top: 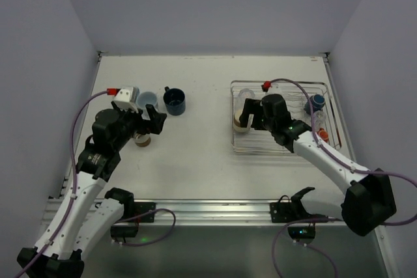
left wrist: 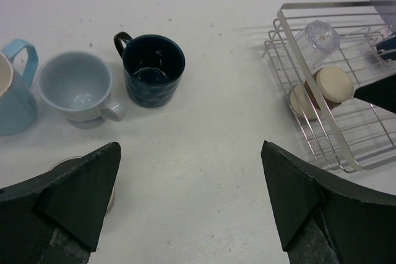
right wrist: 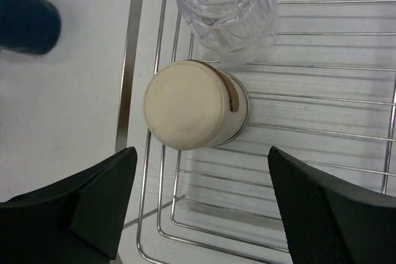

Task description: Unload the cups from the dish rack

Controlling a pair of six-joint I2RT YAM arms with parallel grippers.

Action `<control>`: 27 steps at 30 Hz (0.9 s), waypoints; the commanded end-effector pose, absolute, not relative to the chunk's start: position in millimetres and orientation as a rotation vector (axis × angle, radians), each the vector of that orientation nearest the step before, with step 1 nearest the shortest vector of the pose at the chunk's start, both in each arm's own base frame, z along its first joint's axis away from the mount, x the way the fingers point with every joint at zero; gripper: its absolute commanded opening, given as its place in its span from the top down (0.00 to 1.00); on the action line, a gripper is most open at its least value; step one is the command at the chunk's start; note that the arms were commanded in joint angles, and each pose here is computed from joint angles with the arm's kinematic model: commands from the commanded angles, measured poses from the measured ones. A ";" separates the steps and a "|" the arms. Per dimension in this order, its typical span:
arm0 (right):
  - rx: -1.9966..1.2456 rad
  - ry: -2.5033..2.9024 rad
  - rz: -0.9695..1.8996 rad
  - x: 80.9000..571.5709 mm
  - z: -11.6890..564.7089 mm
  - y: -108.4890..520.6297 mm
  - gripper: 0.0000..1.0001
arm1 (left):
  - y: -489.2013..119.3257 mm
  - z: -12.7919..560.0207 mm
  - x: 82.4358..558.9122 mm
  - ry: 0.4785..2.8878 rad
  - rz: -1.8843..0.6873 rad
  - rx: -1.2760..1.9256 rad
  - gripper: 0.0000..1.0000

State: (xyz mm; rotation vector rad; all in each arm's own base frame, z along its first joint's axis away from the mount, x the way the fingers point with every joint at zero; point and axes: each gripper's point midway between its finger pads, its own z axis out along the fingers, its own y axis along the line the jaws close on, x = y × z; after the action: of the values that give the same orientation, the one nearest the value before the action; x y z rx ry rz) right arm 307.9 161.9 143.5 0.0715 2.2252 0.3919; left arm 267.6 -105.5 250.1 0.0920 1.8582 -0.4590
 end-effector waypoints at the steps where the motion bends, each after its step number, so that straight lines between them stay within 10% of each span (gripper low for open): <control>1: -0.035 2.246 0.254 322.1 142.3 161.8 0.11 | -123.7 249.9 265.6 1.843 -0.534 0.208 0.00; 19: -0.118 2.320 0.148 364.3 110.2 183.9 0.14 | -131.0 255.3 257.4 1.823 -0.585 0.249 0.00; 27: -0.082 2.228 0.120 361.0 135.0 176.2 0.55 | -139.0 248.2 258.8 1.850 -0.628 0.269 0.00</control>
State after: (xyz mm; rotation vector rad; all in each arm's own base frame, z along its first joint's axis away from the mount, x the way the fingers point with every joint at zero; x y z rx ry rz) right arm 352.3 177.6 95.3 -0.1266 2.3607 0.1180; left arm 258.9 -129.0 244.1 0.2204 1.8746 -0.5796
